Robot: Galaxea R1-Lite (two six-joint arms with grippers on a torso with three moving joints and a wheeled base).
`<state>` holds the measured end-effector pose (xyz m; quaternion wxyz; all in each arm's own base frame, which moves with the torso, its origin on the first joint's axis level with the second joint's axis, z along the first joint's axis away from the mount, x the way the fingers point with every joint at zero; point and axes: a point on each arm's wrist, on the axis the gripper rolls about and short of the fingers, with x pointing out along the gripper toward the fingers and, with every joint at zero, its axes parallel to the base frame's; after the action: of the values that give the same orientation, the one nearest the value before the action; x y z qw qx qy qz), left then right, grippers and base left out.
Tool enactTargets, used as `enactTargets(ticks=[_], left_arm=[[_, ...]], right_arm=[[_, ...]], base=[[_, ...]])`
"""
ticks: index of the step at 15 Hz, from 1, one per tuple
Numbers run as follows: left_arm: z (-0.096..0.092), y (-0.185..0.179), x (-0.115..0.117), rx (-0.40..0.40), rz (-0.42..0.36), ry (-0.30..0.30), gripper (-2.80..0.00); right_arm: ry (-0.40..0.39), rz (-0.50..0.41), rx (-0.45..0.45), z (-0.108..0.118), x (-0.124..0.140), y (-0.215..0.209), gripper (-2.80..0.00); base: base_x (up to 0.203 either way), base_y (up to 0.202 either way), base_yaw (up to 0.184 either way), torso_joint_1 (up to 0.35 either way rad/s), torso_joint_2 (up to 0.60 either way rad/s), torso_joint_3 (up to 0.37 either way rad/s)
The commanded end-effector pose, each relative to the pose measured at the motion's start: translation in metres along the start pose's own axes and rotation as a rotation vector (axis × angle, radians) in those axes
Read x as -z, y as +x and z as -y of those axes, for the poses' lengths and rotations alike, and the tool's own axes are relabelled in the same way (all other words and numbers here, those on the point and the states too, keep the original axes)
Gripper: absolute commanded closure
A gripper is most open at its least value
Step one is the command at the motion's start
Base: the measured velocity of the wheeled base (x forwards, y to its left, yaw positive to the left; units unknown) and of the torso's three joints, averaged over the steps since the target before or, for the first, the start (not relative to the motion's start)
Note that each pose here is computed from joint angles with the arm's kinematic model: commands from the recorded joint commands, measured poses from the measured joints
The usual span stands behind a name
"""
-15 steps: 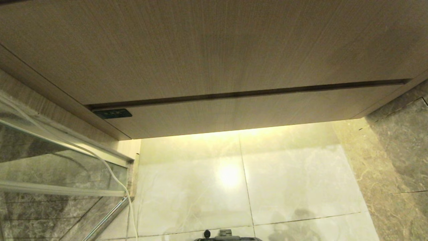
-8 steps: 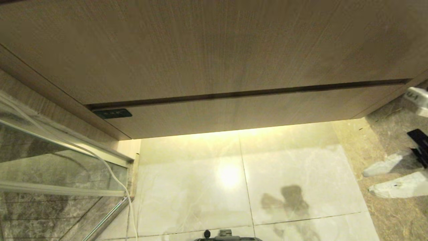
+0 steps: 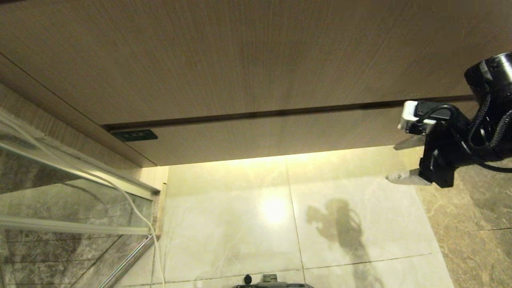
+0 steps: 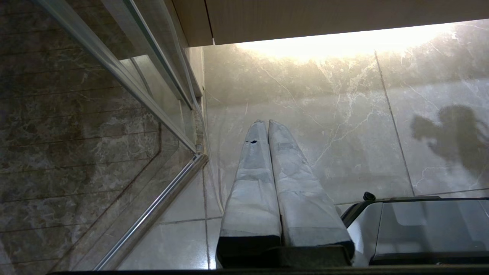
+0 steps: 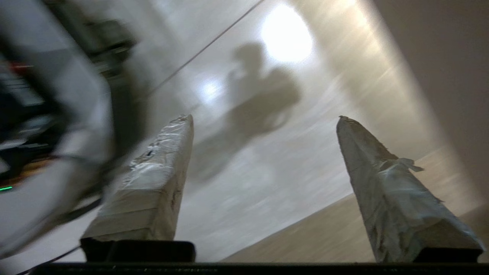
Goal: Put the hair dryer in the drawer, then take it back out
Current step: Pull open the drawer
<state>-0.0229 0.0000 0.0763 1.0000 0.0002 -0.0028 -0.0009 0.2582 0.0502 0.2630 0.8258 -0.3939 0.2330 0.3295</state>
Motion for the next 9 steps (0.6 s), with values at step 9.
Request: enactTargets(ticks=[9], left_arm=[[0.000, 0.000, 0.000, 0.000, 0.001, 0.000, 0.00]], right_arm=[[-0.464, 0.369, 0.145, 0.017, -0.014, 0.050, -2.80]], base=[[0.000, 0.000, 0.000, 0.000, 0.00, 0.000]])
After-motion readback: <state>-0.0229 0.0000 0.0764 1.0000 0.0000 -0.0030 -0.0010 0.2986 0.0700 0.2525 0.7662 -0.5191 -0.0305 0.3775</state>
